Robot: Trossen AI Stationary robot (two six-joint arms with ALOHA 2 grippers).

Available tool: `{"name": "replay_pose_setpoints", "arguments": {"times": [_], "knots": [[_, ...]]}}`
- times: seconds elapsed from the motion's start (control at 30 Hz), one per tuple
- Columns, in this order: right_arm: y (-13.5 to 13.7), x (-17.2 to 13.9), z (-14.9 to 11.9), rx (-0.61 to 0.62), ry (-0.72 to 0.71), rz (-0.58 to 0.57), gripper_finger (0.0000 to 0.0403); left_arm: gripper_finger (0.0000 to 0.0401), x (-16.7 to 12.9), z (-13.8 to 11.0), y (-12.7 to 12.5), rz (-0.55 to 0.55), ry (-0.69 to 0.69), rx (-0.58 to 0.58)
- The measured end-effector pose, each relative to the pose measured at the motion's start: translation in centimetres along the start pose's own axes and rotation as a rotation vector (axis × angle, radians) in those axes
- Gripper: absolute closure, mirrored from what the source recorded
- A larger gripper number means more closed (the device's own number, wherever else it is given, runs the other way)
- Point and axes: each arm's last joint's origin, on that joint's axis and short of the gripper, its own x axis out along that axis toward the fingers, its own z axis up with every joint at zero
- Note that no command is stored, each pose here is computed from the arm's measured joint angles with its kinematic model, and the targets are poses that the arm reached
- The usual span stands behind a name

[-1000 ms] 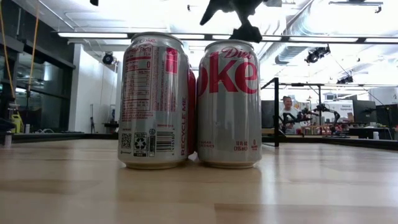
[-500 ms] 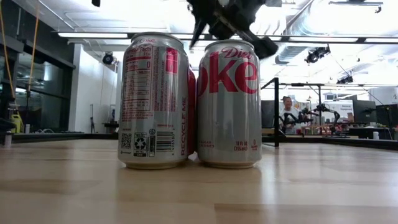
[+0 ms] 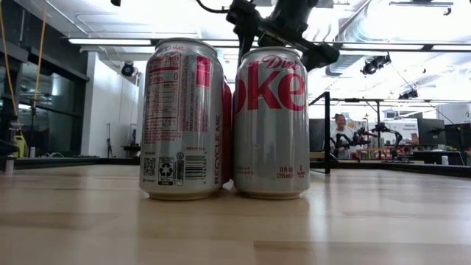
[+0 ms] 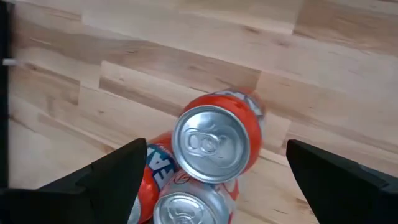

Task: Place canned beverage on shelf
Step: Put the top orange soda can on the shelf

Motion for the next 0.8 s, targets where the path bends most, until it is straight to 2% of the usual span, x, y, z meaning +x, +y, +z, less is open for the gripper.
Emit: {"name": "replay_pose_setpoints", "arguments": {"times": [0.3, 0.63, 0.73, 0.8], "knots": [[0.3, 3.0, -0.2, -0.004, 0.027, -0.043, 0.0029, 0.0401, 0.2, -0.1, 0.1, 0.006, 0.008, 0.007], [0.1, 5.5, -0.3, -0.082, 0.035, -0.113, 0.0030, 0.0401, 1.0, -0.4, 0.2, 0.014, 0.034, 0.012], [0.1, 5.5, -0.2, -0.092, 0.021, -0.118, 0.0045, 0.0401, 1.1, -0.5, 0.3, 0.016, 0.038, 0.014], [0.0, 5.5, -0.2, -0.117, 0.024, -0.121, 0.0072, 0.0401, 1.2, -0.5, 0.3, 0.016, 0.039, 0.029]]}}
